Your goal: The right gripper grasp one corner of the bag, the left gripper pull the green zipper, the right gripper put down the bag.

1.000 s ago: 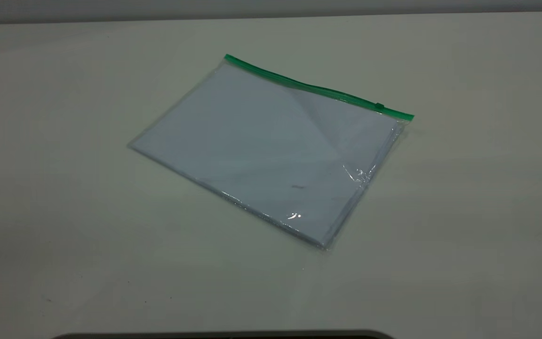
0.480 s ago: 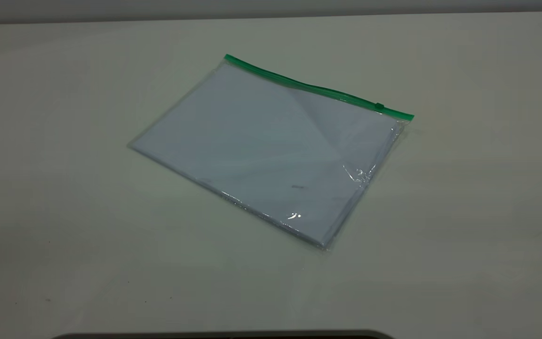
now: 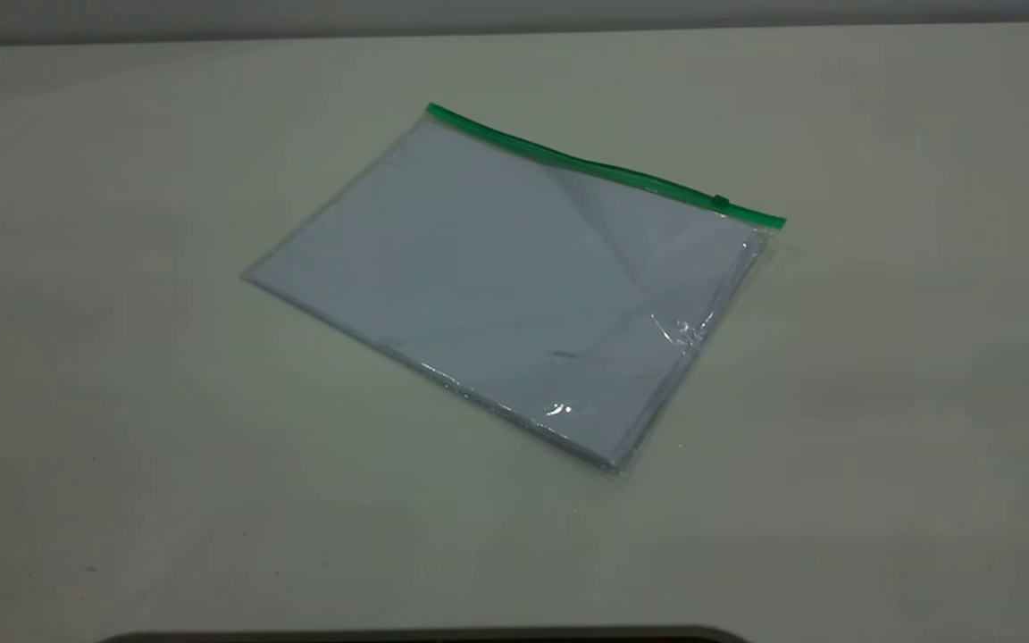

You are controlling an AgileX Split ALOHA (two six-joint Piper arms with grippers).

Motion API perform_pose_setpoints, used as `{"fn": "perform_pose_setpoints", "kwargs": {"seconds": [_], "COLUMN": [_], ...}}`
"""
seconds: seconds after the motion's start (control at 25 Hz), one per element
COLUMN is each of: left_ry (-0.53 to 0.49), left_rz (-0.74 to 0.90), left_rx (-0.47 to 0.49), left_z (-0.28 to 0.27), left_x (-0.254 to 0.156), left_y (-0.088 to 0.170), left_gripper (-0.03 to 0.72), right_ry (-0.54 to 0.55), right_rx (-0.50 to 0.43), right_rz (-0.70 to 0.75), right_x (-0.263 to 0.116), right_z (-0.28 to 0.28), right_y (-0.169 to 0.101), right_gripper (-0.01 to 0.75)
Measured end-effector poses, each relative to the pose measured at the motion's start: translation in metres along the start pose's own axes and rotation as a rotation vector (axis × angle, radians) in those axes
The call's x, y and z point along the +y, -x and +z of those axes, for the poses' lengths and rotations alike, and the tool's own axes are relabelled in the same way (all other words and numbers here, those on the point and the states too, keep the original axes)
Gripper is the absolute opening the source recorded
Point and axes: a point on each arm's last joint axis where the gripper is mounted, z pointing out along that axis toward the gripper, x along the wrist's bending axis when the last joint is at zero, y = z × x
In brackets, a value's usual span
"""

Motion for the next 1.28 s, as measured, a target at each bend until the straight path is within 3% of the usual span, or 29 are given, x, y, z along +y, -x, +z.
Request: {"fn": "perform_pose_setpoints", "kwargs": {"seconds": [0.24,0.4,0.68,0.96,1.28], "left_ry": [-0.086,-0.091,-0.107,-0.167,-0.22], "left_rz": [-0.009,-0.007,0.081,0.294,0.359], "left_rx": [-0.008,-0.031,-0.102,-0.222,-0.297], "left_z": [0.061,0.109,0.192,0.258,0.307], "left_x": [0.059,0.088,0.116,0.13,0.136], "left_y": [-0.004,-0.004,0.002,0.038,0.073], "left_gripper": [0.557,0.557,0.557,0.557,0.557], "right_ry": [-0.147,-0.24,-0.449,-0.544,-0.534], "right_rx": [0.037,0.074,0.164,0.289,0.473], "right_rz": [0.04,0.063,0.044,0.015,-0.011], "right_x": [0.039,0.055,0.051,0.026,-0.003], "right_z": [0.04,0.084,0.165,0.245,0.314], "right_y": [-0.001,-0.002,-0.005,-0.011,-0.022], "right_gripper": [0.589,0.589,0.589,0.589,0.589]}}
